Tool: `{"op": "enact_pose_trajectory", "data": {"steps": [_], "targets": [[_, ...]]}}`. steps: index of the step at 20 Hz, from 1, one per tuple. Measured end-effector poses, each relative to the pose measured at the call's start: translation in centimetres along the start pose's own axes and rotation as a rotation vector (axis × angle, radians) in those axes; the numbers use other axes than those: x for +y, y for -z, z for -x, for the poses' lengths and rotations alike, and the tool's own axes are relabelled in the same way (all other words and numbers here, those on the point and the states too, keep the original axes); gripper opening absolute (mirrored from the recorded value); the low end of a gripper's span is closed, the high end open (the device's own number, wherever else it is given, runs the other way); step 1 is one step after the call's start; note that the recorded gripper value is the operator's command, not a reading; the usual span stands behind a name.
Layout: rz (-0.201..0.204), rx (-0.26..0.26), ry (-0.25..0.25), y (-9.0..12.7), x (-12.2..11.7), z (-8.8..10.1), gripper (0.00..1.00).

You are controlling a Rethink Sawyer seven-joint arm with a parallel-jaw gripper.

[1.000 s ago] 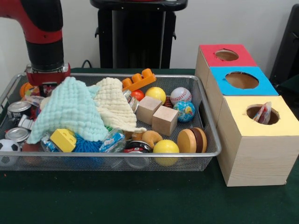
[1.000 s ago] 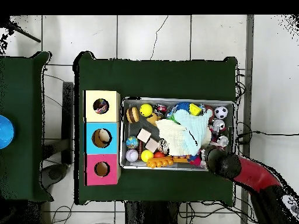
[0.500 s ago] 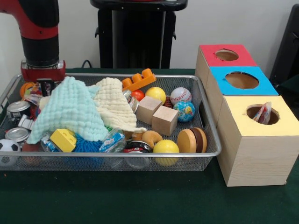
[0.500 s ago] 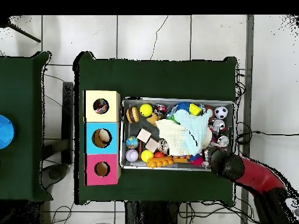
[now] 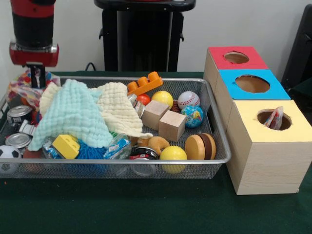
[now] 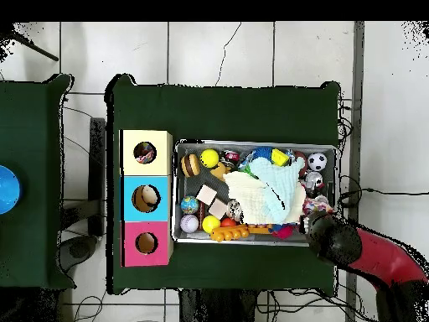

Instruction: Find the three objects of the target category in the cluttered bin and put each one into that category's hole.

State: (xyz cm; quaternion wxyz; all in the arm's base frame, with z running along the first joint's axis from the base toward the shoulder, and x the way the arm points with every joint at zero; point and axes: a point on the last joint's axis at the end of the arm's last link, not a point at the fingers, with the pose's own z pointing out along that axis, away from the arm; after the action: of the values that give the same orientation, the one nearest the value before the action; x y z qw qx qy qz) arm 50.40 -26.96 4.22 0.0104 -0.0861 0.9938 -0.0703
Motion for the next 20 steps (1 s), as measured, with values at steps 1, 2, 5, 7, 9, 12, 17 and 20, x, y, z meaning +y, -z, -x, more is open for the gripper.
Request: {"op": "enact_pose_trajectory", "data": {"steps": [1,2,5,7,9,12,17,20], "targets": [[-0.007,0.003,0.001,0.7,0.0,0.1,0.0],[-0.013,0.006,0.002,1.5,0.0,0.1,0.0],[-0.048,0.022,-0.008,6.5,0.2,0.6,0.0],[-0.055,0.026,-0.014,7.9,0.5,0.8,0.0],[-0.072,0.029,-0.032,11.7,1.4,1.1,0.0],[-0.085,0.025,-0.046,15.1,2.8,1.4,0.0],[-0.095,-0.003,-0.061,19.5,6.1,2.2,0.0],[-0.093,-0.038,-0.064,21.7,8.9,3.4,0.0]]}}
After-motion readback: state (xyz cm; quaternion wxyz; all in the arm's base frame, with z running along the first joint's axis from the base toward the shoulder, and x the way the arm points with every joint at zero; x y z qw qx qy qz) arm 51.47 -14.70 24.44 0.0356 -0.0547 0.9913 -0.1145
